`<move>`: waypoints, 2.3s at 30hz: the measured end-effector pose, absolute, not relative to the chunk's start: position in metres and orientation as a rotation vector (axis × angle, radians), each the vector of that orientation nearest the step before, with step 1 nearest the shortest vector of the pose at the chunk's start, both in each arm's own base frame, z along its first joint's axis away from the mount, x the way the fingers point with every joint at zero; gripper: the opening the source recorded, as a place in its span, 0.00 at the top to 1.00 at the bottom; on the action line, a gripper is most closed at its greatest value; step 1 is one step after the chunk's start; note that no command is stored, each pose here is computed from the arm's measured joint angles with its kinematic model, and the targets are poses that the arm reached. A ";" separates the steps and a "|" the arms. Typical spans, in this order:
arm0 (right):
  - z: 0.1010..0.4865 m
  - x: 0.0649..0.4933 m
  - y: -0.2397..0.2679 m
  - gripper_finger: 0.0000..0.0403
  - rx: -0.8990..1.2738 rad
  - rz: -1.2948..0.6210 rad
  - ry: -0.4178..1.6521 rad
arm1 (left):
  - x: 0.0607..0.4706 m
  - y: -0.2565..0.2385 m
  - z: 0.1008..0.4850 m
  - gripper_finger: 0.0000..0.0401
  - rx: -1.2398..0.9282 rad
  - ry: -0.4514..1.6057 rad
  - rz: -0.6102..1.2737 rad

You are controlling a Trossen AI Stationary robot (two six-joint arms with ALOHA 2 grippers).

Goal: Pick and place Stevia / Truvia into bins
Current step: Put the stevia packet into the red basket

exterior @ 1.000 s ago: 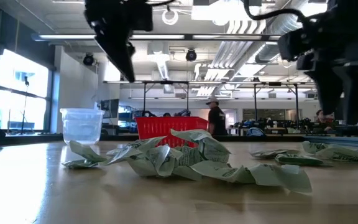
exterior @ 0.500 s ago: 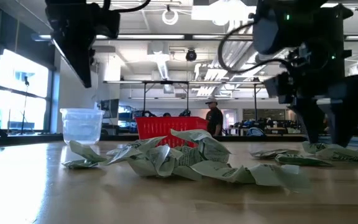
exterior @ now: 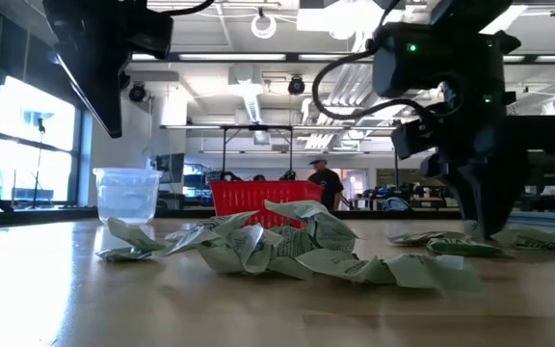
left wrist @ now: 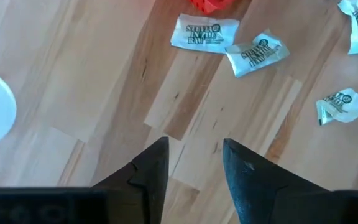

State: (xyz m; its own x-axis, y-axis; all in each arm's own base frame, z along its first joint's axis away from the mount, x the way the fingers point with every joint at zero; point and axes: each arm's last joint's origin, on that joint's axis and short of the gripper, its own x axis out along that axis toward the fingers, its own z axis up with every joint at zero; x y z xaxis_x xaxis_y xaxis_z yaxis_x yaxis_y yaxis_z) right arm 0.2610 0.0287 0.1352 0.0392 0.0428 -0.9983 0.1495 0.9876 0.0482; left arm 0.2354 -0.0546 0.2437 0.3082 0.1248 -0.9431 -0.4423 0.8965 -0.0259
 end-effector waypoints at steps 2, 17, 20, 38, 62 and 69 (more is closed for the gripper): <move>0.135 0.262 0.026 0.79 0.213 -0.098 1.535 | 0.235 -0.055 0.244 0.55 -0.307 1.203 0.384; 0.203 0.319 0.025 0.98 0.471 -0.256 1.225 | 0.225 -0.050 0.256 0.59 -0.292 1.158 0.398; 0.230 0.337 0.019 0.99 0.516 -0.277 1.082 | 0.216 -0.047 0.265 0.61 -0.284 1.128 0.413; 0.220 0.410 -0.025 0.81 0.562 -0.289 0.993 | 0.170 -0.034 0.289 0.61 -0.301 1.106 0.516; 0.210 0.319 0.120 0.30 0.143 -0.328 1.616 | 0.173 -0.036 0.255 0.61 -0.261 1.127 0.432; 0.185 0.299 0.135 0.30 0.218 -0.311 1.580 | 0.181 -0.038 0.257 0.61 -0.230 1.064 0.354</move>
